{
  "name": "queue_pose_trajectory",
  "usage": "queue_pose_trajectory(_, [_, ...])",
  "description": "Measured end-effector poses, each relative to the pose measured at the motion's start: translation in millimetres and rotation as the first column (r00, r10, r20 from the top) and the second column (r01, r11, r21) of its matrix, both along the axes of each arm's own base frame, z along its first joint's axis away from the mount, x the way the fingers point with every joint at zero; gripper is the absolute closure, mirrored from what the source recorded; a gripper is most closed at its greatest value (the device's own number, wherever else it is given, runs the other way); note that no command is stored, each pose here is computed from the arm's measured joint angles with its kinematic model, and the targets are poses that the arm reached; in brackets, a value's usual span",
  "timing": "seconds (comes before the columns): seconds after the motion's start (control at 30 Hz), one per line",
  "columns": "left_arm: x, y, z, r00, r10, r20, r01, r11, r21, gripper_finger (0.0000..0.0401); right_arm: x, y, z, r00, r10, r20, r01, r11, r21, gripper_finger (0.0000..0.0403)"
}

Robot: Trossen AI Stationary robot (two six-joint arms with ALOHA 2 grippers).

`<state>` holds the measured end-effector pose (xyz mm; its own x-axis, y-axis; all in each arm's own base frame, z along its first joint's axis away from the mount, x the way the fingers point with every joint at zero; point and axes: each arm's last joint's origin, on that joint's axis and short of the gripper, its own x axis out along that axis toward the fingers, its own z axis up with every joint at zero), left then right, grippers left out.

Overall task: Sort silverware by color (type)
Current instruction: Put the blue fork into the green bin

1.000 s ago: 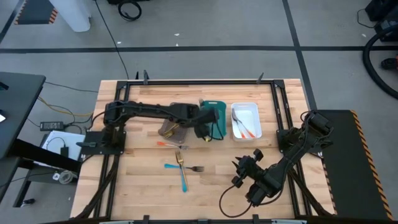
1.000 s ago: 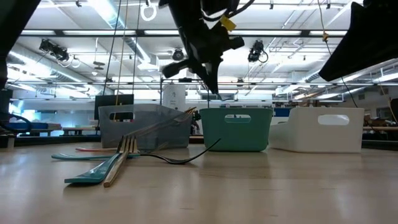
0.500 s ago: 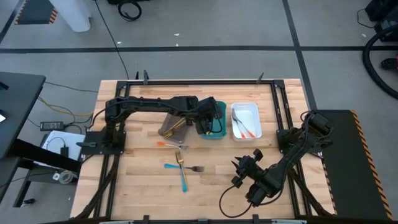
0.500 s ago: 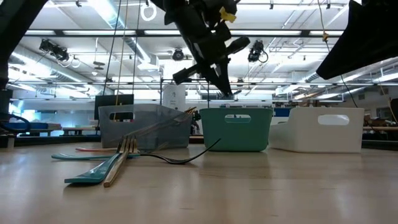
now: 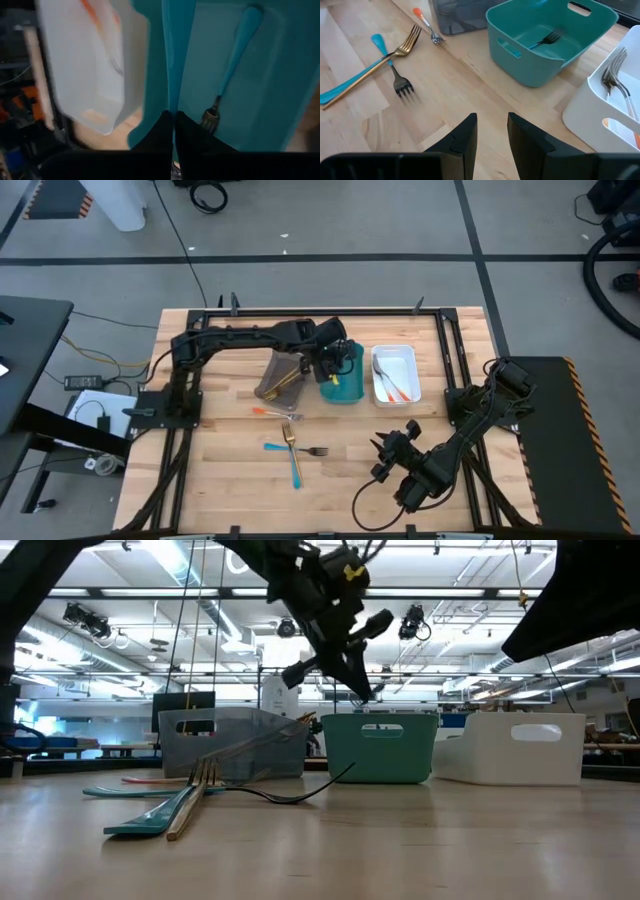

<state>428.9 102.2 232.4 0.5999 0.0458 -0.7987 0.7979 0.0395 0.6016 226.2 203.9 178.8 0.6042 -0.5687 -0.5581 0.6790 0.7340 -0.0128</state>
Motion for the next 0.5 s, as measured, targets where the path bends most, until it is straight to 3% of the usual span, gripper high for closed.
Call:
queue_pose_trajectory(0.27, [11.6, 1.6, -36.9, 0.992, -0.104, -0.068, 0.107, 0.993, 0.046, 0.039, -0.2, -0.7, -1.0, 1.0, 0.004, -0.001, -0.004, 1.0, -0.011, 0.0288])
queue_pose_trajectory(0.5, [16.8, 2.7, -50.2, 0.99, -0.115, -0.076, 0.12, 0.991, 0.056, 0.039, 0.0, -0.4, -0.8, 1.0, 0.005, 0.004, -0.005, 1.0, -0.012, 0.0288])
